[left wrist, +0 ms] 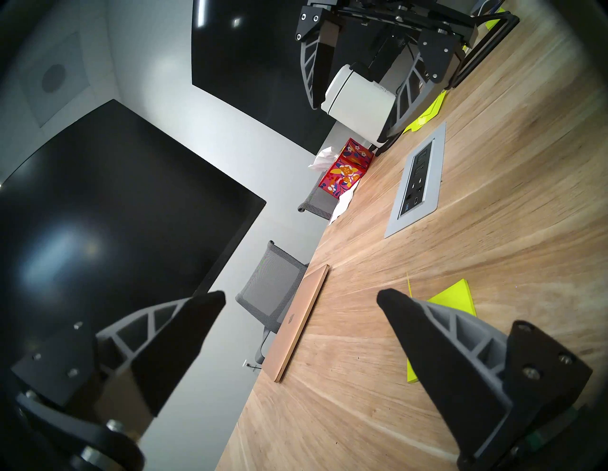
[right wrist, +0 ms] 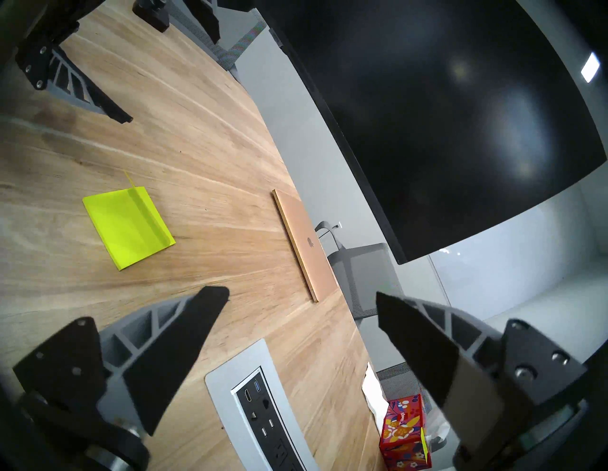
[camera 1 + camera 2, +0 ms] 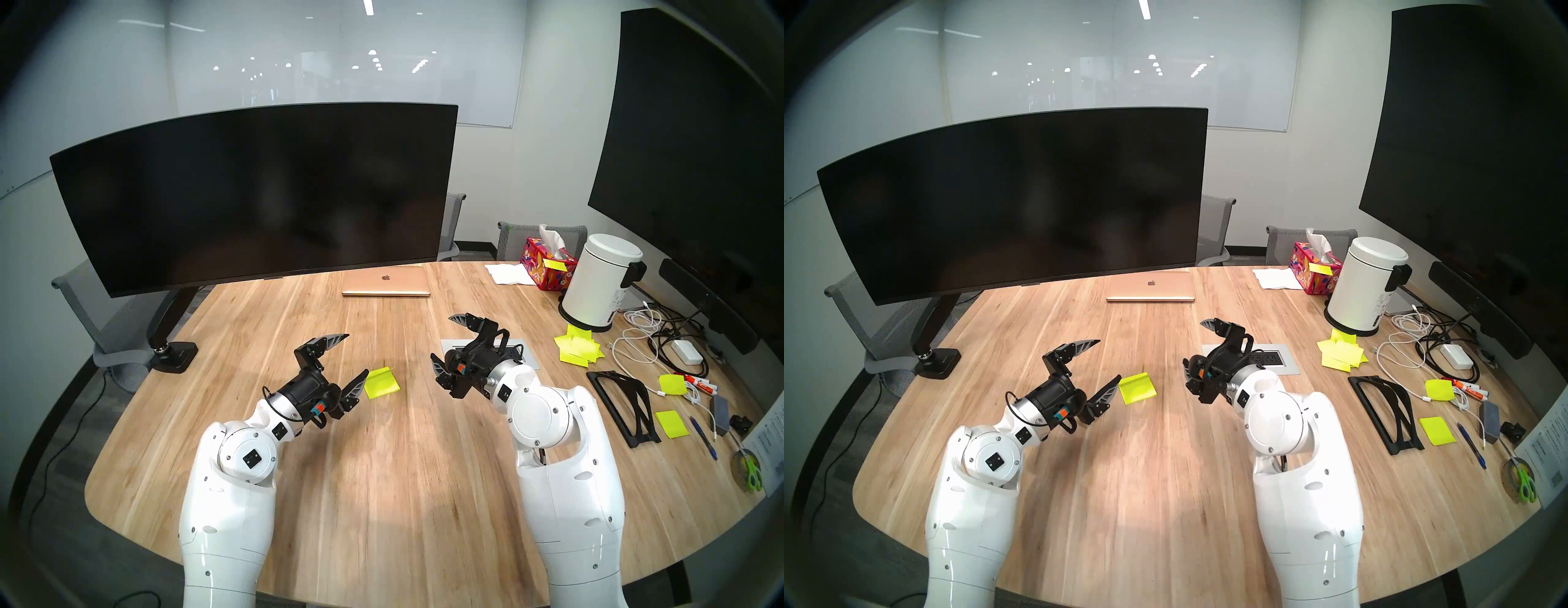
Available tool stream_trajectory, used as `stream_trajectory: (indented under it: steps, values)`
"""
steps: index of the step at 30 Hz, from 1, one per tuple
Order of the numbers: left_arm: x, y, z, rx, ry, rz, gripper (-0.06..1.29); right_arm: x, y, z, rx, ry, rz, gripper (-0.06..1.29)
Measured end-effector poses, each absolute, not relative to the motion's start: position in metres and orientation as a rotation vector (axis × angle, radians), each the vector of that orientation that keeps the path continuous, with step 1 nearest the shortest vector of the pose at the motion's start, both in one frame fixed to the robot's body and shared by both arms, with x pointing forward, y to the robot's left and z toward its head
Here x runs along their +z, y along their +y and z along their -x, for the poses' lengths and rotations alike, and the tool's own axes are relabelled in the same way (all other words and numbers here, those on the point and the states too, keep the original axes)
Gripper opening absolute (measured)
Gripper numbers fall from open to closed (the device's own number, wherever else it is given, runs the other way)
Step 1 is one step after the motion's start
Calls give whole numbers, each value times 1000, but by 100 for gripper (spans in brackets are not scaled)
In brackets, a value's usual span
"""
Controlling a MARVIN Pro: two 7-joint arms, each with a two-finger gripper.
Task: Peel one sticky note off the pad and stick it onto the monitor, then press it flat
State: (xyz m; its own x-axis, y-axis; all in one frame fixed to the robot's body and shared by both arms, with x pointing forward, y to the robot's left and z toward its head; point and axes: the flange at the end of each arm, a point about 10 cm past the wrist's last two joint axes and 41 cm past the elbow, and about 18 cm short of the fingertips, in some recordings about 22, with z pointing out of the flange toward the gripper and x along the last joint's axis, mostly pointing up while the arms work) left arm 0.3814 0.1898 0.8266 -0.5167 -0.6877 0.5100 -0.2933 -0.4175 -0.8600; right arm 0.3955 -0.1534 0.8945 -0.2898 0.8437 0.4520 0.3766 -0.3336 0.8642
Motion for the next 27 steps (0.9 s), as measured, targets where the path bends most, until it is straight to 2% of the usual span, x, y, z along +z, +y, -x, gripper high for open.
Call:
stream_trajectory:
  steps: [12,14,15,16,17,18,19,20,21,22,23,27]
  values:
    - [822,219,-373,-1962,1543,1389,127,895,-160,-396,1668,1525,-1587,123]
    - [822,225,-373,-1954,1543,1392,122,894,-160,-397,1669,1528,-1592,123]
    - [822,228,-373,-1950,1544,1393,89,893,-160,-397,1670,1531,-1596,123]
    - [823,229,-374,-1949,1545,1393,72,893,-160,-397,1670,1533,-1597,123]
    - [823,230,-374,-1947,1545,1393,36,892,-160,-397,1670,1537,-1599,123]
    - [824,231,-374,-1946,1546,1394,30,891,-160,-397,1671,1540,-1600,123]
    - [824,232,-374,-1944,1547,1394,37,891,-159,-397,1671,1542,-1601,123]
    - [824,233,-375,-1942,1548,1395,81,891,-158,-397,1671,1547,-1601,123]
    - [824,233,-375,-1939,1548,1398,111,890,-157,-397,1672,1553,-1602,123]
    - [825,233,-376,-1938,1548,1400,123,890,-156,-397,1673,1555,-1603,123]
    - [825,233,-376,-1937,1547,1404,127,890,-155,-397,1675,1560,-1605,123]
    - [825,232,-378,-1935,1537,1423,127,890,-149,-398,1677,1592,-1608,123]
